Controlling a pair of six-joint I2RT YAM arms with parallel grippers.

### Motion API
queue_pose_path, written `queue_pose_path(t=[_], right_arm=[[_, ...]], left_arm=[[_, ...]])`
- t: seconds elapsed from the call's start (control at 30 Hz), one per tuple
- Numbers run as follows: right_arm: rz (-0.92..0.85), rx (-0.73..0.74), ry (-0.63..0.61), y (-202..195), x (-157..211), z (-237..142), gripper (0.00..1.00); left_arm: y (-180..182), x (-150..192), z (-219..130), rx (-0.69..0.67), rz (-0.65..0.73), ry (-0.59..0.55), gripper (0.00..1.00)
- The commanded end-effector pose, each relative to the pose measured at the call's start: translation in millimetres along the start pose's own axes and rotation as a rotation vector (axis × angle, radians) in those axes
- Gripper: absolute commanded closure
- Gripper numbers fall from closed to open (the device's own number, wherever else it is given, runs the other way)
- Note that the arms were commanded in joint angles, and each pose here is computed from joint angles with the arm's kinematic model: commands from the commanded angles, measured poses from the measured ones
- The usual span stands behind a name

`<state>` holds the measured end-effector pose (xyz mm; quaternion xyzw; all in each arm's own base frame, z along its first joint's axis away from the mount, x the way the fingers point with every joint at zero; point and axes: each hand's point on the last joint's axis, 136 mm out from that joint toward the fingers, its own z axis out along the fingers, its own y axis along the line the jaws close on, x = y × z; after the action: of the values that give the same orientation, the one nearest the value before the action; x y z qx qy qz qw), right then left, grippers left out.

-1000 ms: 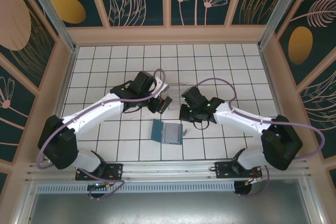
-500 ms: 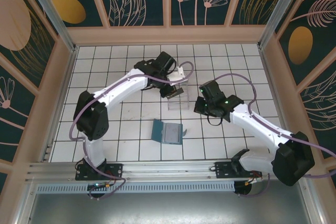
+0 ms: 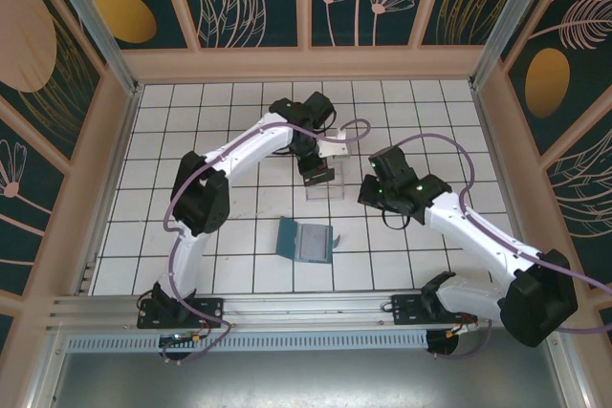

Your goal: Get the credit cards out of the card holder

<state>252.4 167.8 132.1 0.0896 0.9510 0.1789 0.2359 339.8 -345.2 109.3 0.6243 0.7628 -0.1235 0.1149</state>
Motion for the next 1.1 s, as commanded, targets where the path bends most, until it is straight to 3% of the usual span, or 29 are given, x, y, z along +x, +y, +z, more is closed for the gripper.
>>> queue_pose_path(t=[0.0, 0.37, 0.7, 1.07], right_arm=[[0.019, 0.028, -0.008, -12.0, 3.2, -2.9, 0.91], [0.026, 0.014, -0.002, -12.3, 7.2, -3.9, 0.91], [0.028, 0.012, -0.002, -11.6, 6.2, -3.6, 0.91], [0.015, 0.013, 0.014, -10.3, 7.4, 2.2, 0.91]], left_arm=[[-12.5, 2.5, 8.4, 0.073, 0.049, 0.035, 1.0], [-19.7, -4.8, 22.0, 0.118, 0.088, 0.041, 1.0], [-18.5, -33.7, 4.2, 0.106, 0.111, -0.079, 1.0], [-16.6, -22.5, 26.3, 0.121, 0.056, -0.055, 1.0]])
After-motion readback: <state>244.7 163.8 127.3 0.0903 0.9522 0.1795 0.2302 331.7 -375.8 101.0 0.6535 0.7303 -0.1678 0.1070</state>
